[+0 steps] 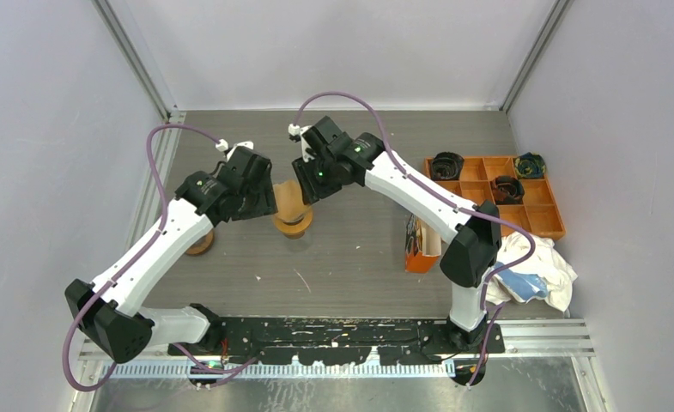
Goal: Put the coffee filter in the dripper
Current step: Place the coffee filter in the coffee dripper.
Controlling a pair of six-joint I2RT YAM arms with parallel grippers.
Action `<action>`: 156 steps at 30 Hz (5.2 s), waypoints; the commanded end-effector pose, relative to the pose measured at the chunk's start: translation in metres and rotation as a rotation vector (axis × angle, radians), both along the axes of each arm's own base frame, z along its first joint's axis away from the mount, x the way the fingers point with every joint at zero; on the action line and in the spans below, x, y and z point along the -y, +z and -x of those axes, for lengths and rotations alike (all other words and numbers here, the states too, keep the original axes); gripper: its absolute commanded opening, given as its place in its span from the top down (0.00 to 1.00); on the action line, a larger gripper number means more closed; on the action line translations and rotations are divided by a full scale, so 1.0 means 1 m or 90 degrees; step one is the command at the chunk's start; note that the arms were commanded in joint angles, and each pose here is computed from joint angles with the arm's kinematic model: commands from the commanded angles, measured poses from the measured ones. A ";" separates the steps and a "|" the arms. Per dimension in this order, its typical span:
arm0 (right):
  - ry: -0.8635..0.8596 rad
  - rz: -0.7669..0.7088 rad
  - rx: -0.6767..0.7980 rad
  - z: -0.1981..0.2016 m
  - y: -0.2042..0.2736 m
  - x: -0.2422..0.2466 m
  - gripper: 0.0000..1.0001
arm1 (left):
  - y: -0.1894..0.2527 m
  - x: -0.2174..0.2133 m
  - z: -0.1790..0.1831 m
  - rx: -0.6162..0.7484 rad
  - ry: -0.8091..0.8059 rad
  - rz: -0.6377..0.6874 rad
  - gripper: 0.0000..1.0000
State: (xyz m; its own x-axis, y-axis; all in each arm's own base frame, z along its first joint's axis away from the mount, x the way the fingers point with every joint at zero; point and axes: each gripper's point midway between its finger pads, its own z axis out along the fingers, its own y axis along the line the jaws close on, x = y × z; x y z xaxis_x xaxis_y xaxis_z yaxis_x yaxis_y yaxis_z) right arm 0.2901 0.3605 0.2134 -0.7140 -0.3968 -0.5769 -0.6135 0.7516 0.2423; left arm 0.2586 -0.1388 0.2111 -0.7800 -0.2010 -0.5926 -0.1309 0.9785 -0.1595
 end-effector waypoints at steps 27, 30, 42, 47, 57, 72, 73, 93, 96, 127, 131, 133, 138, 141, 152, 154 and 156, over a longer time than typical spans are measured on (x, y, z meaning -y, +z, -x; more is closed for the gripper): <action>0.020 -0.051 0.062 -0.005 0.023 -0.006 0.54 | 0.025 0.016 -0.015 0.058 -0.035 0.127 0.08; 0.020 -0.051 0.062 -0.005 0.023 -0.006 0.54 | 0.019 0.019 -0.021 0.046 -0.038 0.124 0.07; 0.022 -0.044 0.057 -0.005 0.016 -0.006 0.54 | -0.017 0.010 -0.038 0.003 0.000 0.082 0.08; 0.017 -0.035 0.059 -0.006 0.011 -0.003 0.53 | -0.029 0.004 -0.035 -0.012 0.018 0.070 0.09; 0.018 -0.060 0.076 -0.005 0.028 -0.004 0.52 | -0.029 0.007 -0.032 -0.006 0.017 0.091 0.09; 0.029 -0.101 0.104 -0.003 0.048 -0.007 0.41 | -0.017 0.011 -0.033 0.006 0.010 0.110 0.07; 0.029 -0.100 0.104 -0.003 0.047 -0.007 0.41 | -0.008 0.010 -0.031 0.021 0.008 0.118 0.07; 0.012 -0.036 0.087 -0.013 0.005 -0.003 0.37 | -0.014 0.003 -0.023 0.015 0.010 0.105 0.06; 0.011 -0.027 0.084 -0.015 0.000 -0.003 0.38 | -0.022 0.002 -0.022 0.003 0.011 0.096 0.06; 0.017 -0.015 0.084 -0.016 -0.010 -0.003 0.37 | -0.004 0.001 -0.018 0.061 0.014 0.133 0.01; 0.018 -0.016 0.086 -0.017 -0.008 -0.003 0.38 | 0.002 0.007 -0.022 0.079 -0.004 0.154 0.01; 0.017 -0.017 0.086 -0.017 -0.008 -0.003 0.38 | 0.004 0.013 -0.025 0.085 -0.015 0.164 0.01; 0.019 -0.016 0.084 -0.016 -0.009 -0.003 0.38 | 0.001 0.021 -0.035 0.084 -0.027 0.173 0.01; 0.020 -0.017 0.082 -0.015 -0.009 -0.004 0.38 | -0.002 0.024 -0.042 0.078 -0.027 0.173 0.01; 0.022 -0.015 0.079 -0.013 -0.011 -0.004 0.38 | -0.016 0.009 -0.055 0.064 0.021 0.139 0.01; 0.022 -0.015 0.080 -0.013 -0.012 -0.003 0.38 | -0.018 0.005 -0.055 0.061 0.034 0.137 0.01; 0.020 -0.015 0.080 -0.013 -0.011 -0.003 0.38 | -0.019 0.003 -0.054 0.058 0.042 0.133 0.01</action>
